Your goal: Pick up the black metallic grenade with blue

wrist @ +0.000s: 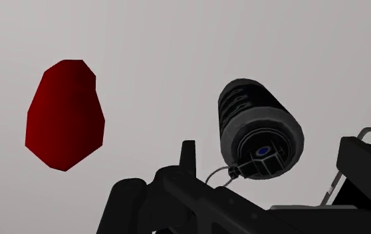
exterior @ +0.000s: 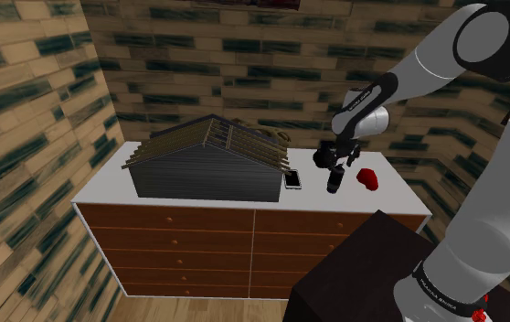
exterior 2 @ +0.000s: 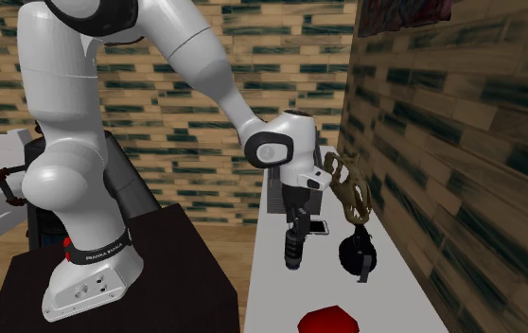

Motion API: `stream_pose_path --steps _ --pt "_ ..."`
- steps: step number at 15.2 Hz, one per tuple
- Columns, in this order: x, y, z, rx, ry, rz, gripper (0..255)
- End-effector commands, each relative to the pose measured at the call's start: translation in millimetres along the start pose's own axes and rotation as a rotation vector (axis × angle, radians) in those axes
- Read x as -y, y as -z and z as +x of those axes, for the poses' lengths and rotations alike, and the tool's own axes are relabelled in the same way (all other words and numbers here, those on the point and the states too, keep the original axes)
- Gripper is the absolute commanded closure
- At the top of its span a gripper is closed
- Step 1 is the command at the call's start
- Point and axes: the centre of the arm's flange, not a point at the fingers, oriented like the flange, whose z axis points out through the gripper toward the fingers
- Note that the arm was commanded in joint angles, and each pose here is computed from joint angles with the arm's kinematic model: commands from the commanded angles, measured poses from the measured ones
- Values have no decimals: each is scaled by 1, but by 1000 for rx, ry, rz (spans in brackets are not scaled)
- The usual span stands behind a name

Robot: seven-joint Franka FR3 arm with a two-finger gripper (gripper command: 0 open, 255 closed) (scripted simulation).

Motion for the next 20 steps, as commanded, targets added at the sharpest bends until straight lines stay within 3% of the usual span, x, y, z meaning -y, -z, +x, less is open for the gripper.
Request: stream_pose_path --steps 1,2,3,12,20 --pt "0 -7 -1 0 0 0 0" --pt "0 -7 -1 0 0 0 0" --pt "0 -8 -1 0 0 0 255" --pt "0 -7 -1 0 0 0 255" --pt "-3 35 0 0 0 0 255"
